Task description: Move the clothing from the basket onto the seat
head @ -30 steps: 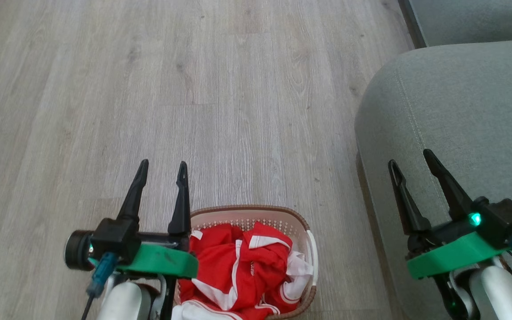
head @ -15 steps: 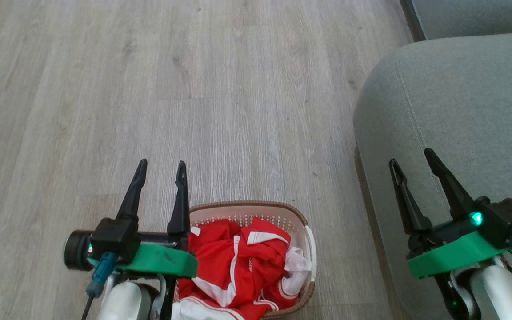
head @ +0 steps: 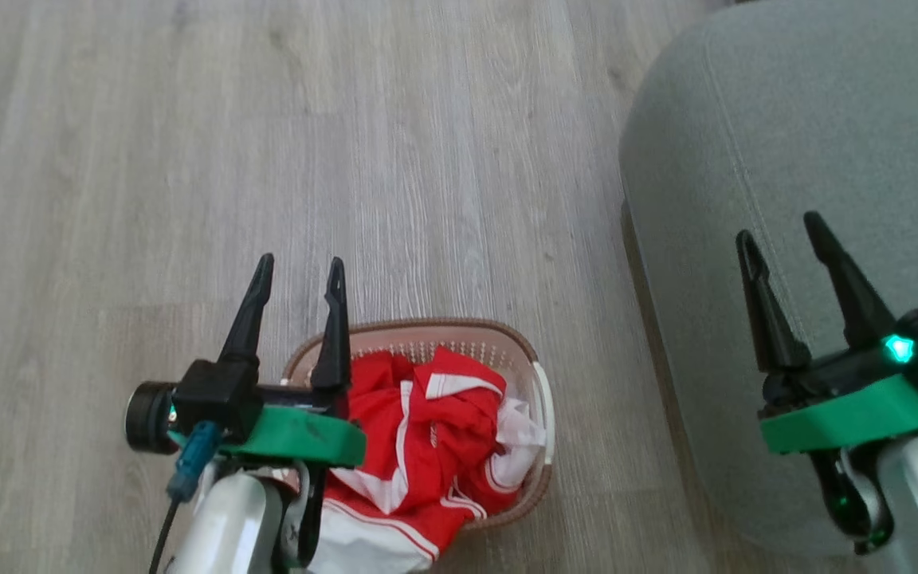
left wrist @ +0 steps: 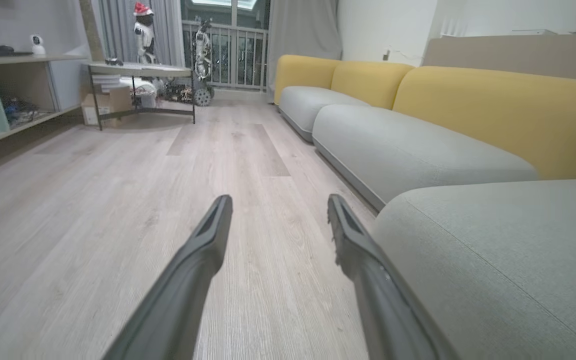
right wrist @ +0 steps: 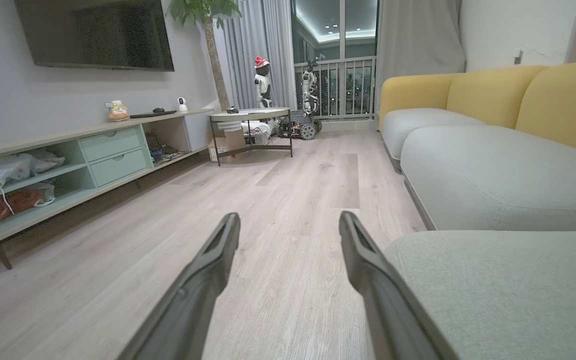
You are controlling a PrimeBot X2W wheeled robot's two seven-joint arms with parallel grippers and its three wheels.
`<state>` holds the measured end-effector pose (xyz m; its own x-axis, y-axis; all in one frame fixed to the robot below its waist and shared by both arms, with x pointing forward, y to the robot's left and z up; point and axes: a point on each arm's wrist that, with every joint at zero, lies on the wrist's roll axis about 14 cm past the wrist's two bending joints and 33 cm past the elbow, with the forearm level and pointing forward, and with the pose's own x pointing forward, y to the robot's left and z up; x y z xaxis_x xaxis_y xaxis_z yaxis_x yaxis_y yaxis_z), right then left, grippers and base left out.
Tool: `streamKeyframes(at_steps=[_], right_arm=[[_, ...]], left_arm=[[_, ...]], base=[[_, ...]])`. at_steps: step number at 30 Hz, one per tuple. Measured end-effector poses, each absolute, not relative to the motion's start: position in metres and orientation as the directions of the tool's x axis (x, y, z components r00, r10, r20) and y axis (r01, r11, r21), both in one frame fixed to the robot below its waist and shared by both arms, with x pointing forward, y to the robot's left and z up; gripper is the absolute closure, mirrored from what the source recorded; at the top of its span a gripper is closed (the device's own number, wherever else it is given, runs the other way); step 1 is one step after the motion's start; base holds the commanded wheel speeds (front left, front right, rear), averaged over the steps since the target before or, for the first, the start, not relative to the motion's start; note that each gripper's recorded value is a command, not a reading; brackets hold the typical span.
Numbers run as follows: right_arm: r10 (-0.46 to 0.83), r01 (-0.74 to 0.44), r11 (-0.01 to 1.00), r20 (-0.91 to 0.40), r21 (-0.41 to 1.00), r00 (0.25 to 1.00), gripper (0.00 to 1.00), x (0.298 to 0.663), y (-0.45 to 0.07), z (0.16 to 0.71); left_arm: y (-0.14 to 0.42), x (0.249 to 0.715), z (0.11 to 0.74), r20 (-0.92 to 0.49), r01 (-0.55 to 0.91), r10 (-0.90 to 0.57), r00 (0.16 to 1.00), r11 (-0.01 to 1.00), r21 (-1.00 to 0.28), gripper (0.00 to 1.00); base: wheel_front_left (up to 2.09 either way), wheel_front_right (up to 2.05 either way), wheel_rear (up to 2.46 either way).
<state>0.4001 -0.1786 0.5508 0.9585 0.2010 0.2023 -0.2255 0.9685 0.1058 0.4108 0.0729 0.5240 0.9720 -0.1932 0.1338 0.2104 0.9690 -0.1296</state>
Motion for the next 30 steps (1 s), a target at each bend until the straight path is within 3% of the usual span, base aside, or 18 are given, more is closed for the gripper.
streamKeyframes(at_steps=[8, 14, 30], right_arm=[[0.187, -0.208, 0.974, 0.193, 0.091, 0.963, 0.0, 0.42, -0.191, 0.546], [0.17, -0.187, 0.979, 0.189, 0.08, 0.967, 0.0, 0.44, -0.203, 0.542], [0.146, -0.162, 0.985, 0.229, 0.053, 0.962, 0.0, 0.5, -0.225, 0.532]], left_arm=[[0.054, 0.431, 0.481, 0.02, 0.243, -0.243, 0.97, 0.958, -0.154, 0.0], [0.041, 0.446, 0.422, -0.142, 0.246, -0.277, 0.95, 0.948, -0.203, 0.0], [0.003, 0.457, 0.265, -0.53, 0.236, -0.389, 0.753, 0.912, -0.335, 0.0]], base=[[0.0, 0.0, 0.0], [0.0, 0.0, 0.0], [0.0, 0.0, 0.0]])
